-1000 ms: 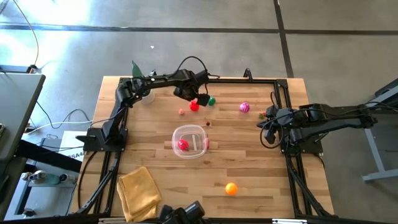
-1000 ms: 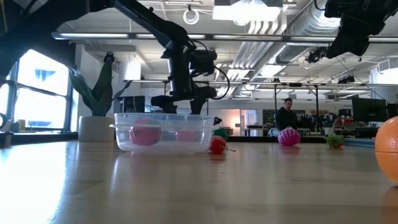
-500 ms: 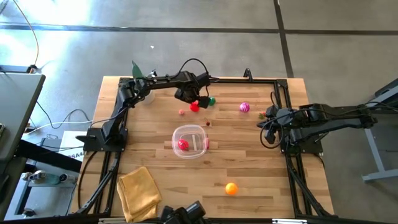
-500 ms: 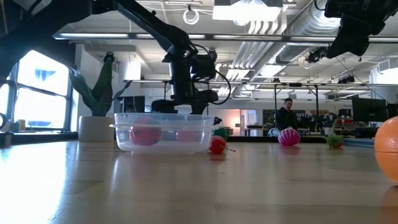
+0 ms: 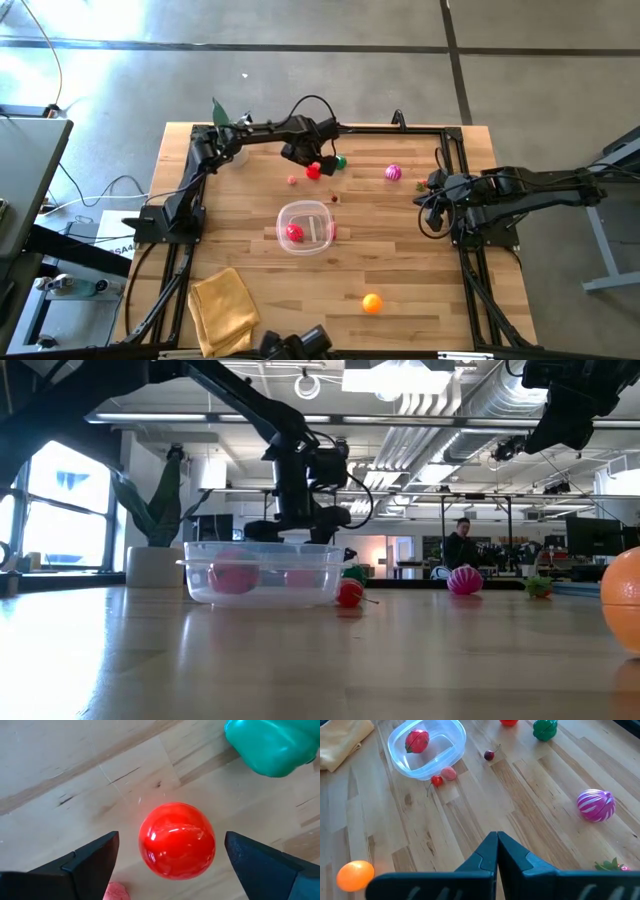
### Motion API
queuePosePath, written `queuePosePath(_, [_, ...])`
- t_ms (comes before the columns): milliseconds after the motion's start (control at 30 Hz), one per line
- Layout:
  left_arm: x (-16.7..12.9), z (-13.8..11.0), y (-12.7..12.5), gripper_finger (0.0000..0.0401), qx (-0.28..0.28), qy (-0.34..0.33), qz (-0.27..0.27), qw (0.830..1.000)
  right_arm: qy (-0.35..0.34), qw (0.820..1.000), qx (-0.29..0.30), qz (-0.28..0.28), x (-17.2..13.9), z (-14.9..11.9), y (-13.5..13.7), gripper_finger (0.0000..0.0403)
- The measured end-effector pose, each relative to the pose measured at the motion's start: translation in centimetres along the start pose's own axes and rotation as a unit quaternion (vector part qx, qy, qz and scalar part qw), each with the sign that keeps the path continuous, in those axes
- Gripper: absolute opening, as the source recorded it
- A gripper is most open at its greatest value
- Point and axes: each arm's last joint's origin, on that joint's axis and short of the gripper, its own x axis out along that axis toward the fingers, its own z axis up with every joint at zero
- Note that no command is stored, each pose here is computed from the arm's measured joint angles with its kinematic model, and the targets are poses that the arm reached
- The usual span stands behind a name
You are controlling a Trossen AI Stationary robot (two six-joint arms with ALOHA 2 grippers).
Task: Pick and placing Produce into tupperware
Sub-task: Put the orange tomato into the transparent container
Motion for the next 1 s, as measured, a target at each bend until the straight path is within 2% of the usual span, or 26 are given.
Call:
queuePosePath(600, [2.3, -0.2, -0.3, 0.0356, 0.018, 0.024, 0.001, 1.000, 0.000, 1.000, 0.000, 0.000, 0.0, 0.0, 0.0, 0.0000])
queuePosePath(800, [2.2, 0.0, -0.4, 0.0355, 0.027, 0.014, 0.001, 1.000, 0.000, 1.000, 0.000, 0.000, 0.0, 0.0, 0.0, 0.0000])
queuePosePath(1000, [2.2, 0.0, -0.5, 0.0325, 0.027, 0.014, -0.007, 1.000, 0.000, 1.000, 0.000, 0.000, 0.0, 0.0, 0.0, 0.0000])
